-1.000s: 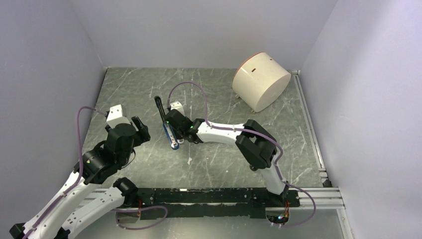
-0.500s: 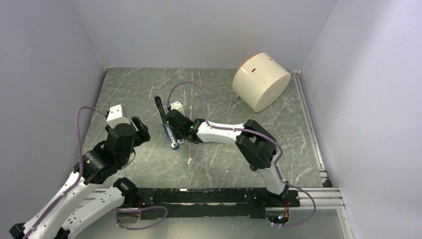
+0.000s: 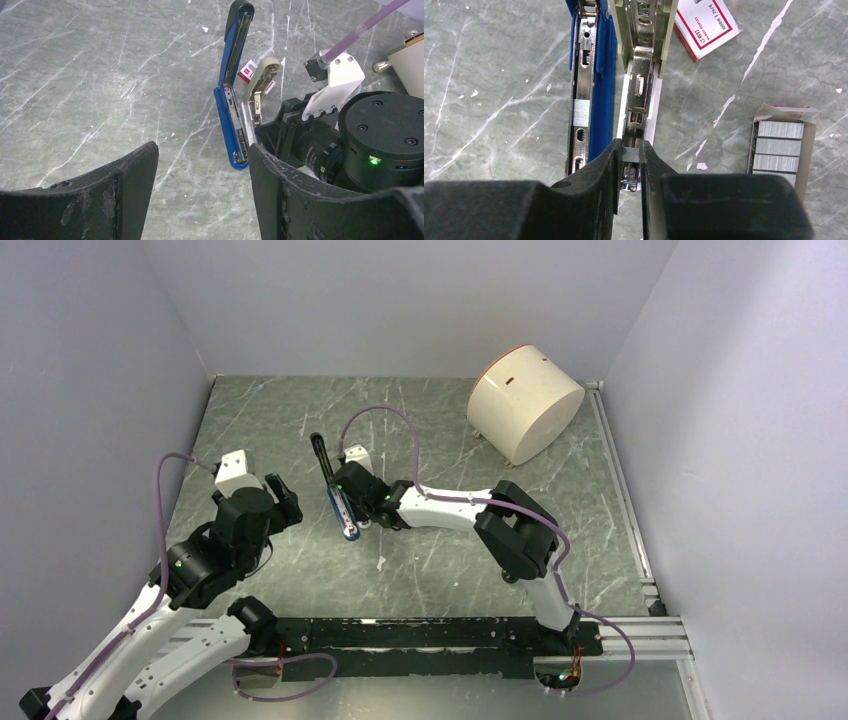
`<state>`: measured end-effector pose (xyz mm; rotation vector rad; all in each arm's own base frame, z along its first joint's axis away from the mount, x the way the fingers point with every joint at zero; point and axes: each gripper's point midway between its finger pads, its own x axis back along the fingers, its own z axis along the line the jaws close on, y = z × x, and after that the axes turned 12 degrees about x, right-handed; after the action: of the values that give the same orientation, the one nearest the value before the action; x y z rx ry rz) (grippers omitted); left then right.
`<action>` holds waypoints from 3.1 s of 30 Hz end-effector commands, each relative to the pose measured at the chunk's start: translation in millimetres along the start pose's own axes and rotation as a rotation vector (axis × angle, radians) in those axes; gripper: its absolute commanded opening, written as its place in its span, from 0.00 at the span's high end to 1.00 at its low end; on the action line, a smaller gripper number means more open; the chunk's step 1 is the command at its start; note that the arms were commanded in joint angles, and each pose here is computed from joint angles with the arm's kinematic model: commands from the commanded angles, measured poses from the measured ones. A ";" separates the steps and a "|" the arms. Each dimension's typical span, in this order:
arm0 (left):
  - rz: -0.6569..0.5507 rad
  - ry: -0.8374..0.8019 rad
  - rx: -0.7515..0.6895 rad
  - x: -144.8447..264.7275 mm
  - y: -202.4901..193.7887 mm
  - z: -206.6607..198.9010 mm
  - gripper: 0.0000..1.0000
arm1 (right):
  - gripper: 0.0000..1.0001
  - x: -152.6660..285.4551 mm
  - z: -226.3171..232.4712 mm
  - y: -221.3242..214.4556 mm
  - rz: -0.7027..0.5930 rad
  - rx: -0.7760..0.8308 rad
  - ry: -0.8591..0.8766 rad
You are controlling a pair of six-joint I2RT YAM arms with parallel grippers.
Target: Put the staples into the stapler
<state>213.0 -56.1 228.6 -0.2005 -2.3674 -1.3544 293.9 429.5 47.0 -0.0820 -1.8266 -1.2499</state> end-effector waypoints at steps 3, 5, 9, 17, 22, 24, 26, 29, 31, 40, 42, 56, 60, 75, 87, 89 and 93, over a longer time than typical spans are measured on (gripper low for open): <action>-0.011 0.012 -0.007 -1.5 1.1 2.7 0.28 | 0.79 6.4 0.2 -10.7 0.031 0.005 0.009; -0.012 0.011 -0.006 -1.6 1.7 2.4 0.28 | 0.78 7.0 0.9 -9.1 0.029 0.006 0.011; -0.011 0.012 -0.006 -1.6 1.3 2.5 0.28 | 0.75 7.5 1.4 -5.3 0.023 0.008 0.014; -0.012 0.011 -0.005 -1.6 1.6 2.3 0.28 | 0.70 12.0 1.4 7.6 0.001 0.007 0.014; -0.012 0.011 -0.005 -1.5 1.5 2.3 0.28 | 0.67 15.5 0.2 17.9 -0.019 0.001 0.007; -0.012 0.010 -0.006 -1.6 1.7 2.2 0.28 | 0.66 18.2 0.0 23.3 -0.030 0.000 0.006; -0.012 0.011 -0.005 -1.6 1.6 2.2 0.28 | 0.64 22.1 -0.8 30.0 -0.043 -0.006 0.003; -0.009 0.010 -0.005 -1.8 0.9 1.8 0.28 | 0.60 30.4 -3.6 42.3 -0.069 -0.013 -0.002; -0.006 0.008 -0.004 -1.9 0.2 1.3 0.28 | 0.56 36.0 -7.9 50.4 -0.083 -0.023 -0.008; 0.041 -0.033 0.020 -3.5 -11.2 -7.4 0.28 | 0.30 62.1 -36.8 65.7 -0.045 -0.115 0.088; 0.070 -0.060 0.033 -4.9 -19.7 -12.3 0.26 | 0.28 65.6 -46.9 64.0 -0.043 -0.111 0.069; 0.249 -0.153 0.131 -13.5 -72.9 -31.9 0.31 | 0.25 46.0 -42.6 81.6 -0.057 -0.043 0.120; 0.223 -0.143 0.155 -12.0 -66.5 -29.2 0.32 | 0.25 33.0 -39.2 92.6 -0.070 -0.027 0.109; 0.264 -0.162 0.156 -10.4 -73.0 -35.5 0.11 | 0.36 -18.0 -36.8 94.4 -0.025 0.043 0.024; 0.303 -0.185 0.144 -10.7 -82.1 -39.9 0.06 | 0.51 -27.9 -39.6 95.3 -0.061 0.044 -0.001; 0.310 -0.190 0.140 -10.7 -83.9 -40.9 0.05 | 0.53 -28.1 -38.8 94.8 -0.068 0.041 0.002; 0.319 -0.191 0.136 -11.4 -86.9 -40.8 0.04 | 0.66 -26.9 -39.3 94.3 -0.066 0.037 0.000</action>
<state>205.0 -128.2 172.5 -0.6262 -2.4172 -1.0697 378.2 455.6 90.2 -0.0207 -1.8424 -1.2361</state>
